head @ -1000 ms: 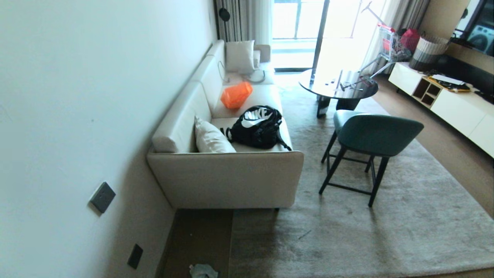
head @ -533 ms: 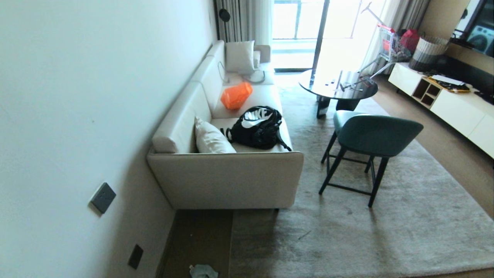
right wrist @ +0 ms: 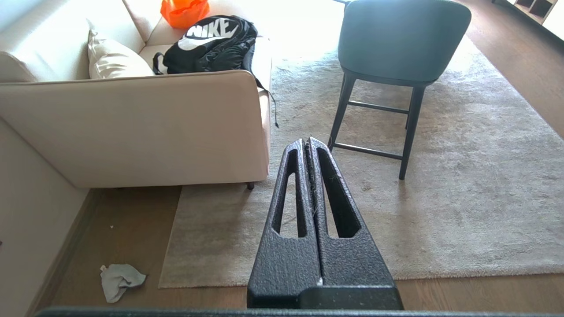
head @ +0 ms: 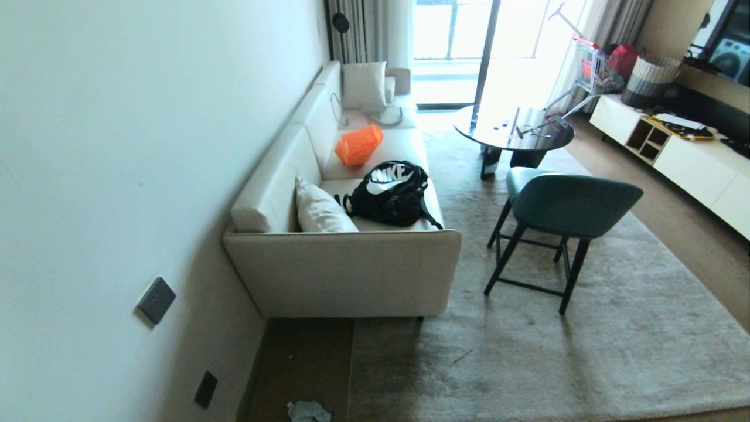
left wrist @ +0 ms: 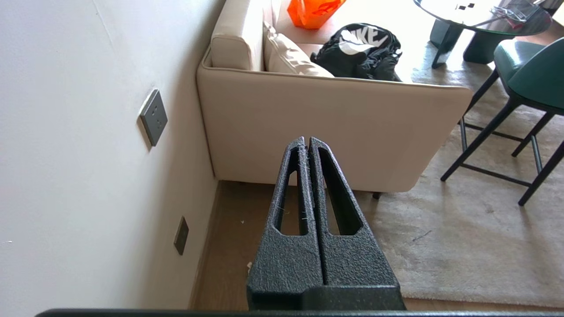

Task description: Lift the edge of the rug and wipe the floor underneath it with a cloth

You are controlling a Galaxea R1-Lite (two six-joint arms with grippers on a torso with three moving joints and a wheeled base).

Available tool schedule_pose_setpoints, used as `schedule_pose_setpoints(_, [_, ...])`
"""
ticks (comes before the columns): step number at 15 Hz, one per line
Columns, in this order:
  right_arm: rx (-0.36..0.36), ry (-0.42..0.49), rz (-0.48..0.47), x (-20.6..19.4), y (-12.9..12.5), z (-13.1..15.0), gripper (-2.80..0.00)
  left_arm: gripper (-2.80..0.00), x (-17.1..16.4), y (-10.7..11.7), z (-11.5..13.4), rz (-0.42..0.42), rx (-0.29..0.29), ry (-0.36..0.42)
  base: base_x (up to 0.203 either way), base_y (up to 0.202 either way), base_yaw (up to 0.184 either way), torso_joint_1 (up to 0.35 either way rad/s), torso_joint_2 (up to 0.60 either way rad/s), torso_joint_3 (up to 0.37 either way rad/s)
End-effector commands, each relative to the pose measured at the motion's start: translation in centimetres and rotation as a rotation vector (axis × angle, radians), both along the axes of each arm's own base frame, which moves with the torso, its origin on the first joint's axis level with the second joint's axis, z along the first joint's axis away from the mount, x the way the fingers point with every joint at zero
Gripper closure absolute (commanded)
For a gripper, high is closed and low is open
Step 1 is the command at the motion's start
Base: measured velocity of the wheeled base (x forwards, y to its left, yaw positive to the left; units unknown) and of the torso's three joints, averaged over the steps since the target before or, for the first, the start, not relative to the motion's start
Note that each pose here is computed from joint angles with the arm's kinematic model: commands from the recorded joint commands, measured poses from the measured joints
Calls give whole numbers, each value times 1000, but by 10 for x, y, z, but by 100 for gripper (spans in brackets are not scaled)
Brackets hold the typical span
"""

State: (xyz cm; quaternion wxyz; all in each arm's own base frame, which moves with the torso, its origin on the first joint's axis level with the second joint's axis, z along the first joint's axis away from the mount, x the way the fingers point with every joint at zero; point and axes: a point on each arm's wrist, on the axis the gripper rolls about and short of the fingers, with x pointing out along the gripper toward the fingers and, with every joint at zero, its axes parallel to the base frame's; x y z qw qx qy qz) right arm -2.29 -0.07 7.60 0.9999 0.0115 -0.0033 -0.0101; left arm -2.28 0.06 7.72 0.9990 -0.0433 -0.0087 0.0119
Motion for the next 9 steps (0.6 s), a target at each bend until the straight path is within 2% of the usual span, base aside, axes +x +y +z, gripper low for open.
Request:
schedule_pose_setpoints(1, [0, 0, 0, 0, 0, 0, 0, 0, 0, 0, 0, 0, -1, -1, 0, 0, 0, 0, 0, 0])
schedule_pose_setpoints(9, [22, 0, -6, 0, 0, 0, 0, 0, 0, 0, 0, 0, -1, -1, 0, 0, 0, 0, 0, 0])
